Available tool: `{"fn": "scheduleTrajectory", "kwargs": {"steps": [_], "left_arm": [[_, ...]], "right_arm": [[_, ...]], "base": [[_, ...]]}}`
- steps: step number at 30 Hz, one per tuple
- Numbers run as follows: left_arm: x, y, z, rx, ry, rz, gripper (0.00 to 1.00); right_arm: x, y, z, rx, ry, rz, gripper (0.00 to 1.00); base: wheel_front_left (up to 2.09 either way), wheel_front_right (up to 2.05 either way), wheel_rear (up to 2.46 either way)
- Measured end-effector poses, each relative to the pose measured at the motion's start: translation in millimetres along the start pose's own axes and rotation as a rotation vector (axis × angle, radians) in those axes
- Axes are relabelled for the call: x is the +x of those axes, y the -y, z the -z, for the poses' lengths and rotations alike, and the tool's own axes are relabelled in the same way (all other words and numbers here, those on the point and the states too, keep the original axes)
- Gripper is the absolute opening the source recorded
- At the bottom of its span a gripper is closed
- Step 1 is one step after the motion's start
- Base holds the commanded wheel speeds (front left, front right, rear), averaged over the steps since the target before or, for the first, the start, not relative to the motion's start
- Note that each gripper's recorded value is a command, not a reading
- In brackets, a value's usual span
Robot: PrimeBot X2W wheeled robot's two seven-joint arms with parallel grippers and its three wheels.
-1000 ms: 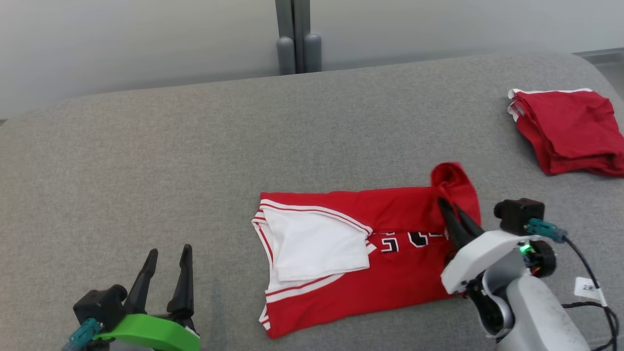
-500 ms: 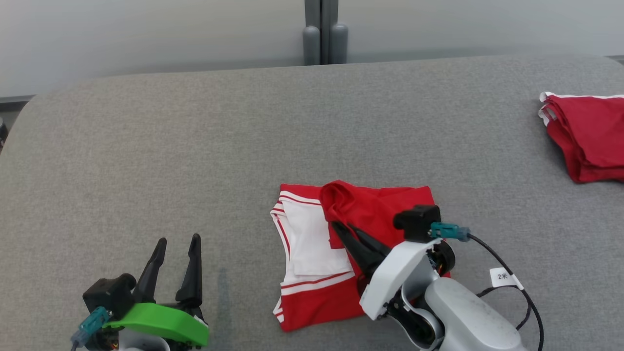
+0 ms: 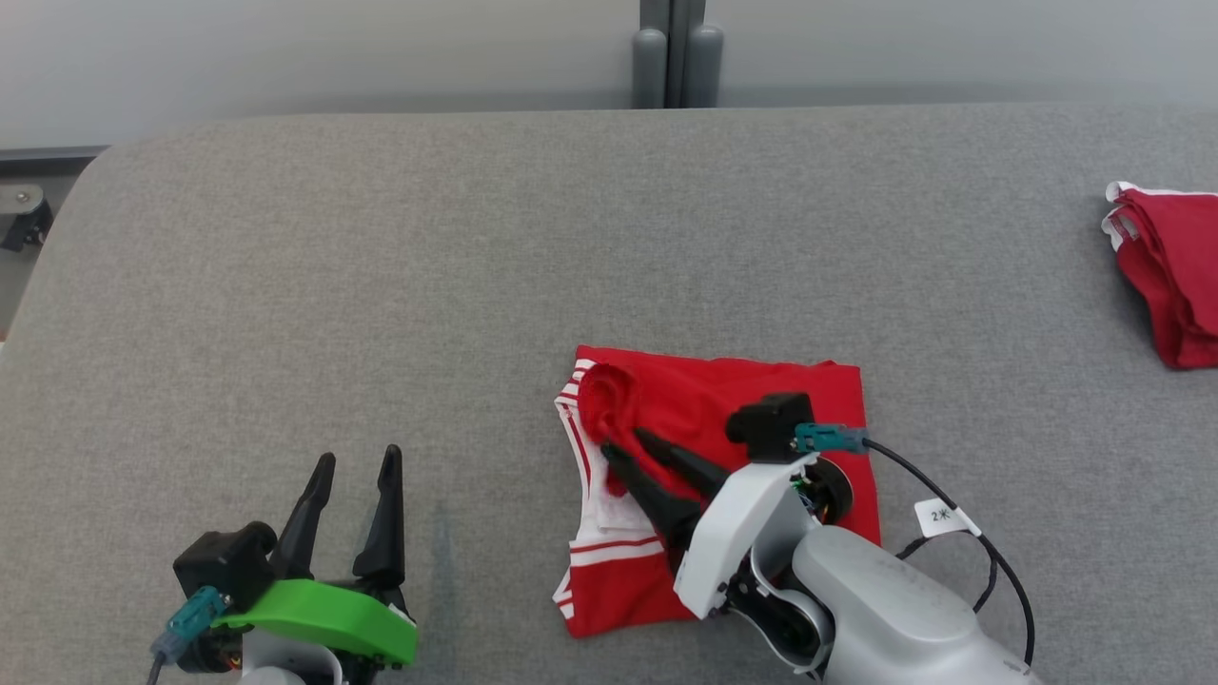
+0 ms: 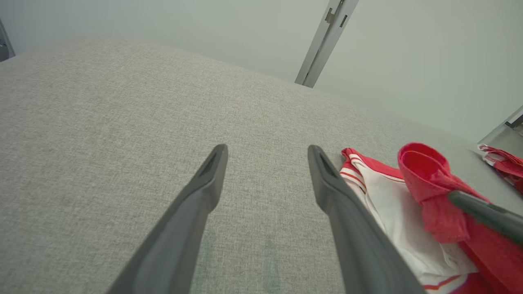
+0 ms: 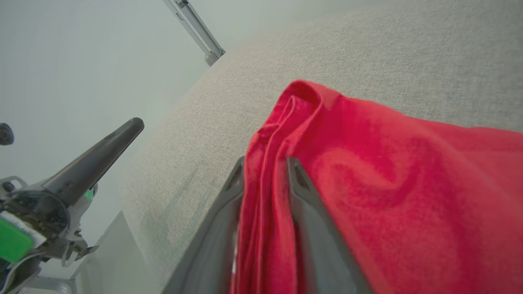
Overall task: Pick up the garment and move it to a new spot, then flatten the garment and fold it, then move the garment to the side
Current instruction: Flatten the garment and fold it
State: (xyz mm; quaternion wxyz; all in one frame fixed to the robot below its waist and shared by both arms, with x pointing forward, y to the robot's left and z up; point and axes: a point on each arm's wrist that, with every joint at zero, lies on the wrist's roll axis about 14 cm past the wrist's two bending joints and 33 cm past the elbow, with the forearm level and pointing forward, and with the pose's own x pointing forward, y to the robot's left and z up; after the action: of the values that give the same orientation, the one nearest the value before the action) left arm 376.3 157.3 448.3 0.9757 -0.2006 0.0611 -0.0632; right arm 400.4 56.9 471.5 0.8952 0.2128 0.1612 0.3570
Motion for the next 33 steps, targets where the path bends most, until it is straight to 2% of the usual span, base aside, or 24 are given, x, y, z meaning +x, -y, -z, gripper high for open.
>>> {"fn": "scheduleTrajectory", "kwargs": {"steps": [9,16,19,25,33], "left_arm": [[6,8,3,0.008,-0.008,0.027,1.00],[16,29,-5,0.024,0.017,0.092,1.00],[20,40,-10,0.031,0.039,0.119,1.00],[23,51,-24,0.046,0.089,0.138,1.00],[14,47,-28,0.064,0.114,0.109,1.00]], "right_arm": [[3,11,-29,-0.023,0.103,0.024,1.00],[-8,56,-77,-0.191,0.219,0.159,1.00],[-24,74,-112,-0.265,0.317,0.234,1.00],[-76,103,-133,-0.355,0.427,0.392,1.00],[-143,122,-114,-0.341,0.469,0.550,1.00]], "base": [[0.00,0.00,0.00],[0.00,0.00,0.00],[0.00,0.00,0.00],[0.00,0.00,0.00],[0.00,0.00,0.00]]}}
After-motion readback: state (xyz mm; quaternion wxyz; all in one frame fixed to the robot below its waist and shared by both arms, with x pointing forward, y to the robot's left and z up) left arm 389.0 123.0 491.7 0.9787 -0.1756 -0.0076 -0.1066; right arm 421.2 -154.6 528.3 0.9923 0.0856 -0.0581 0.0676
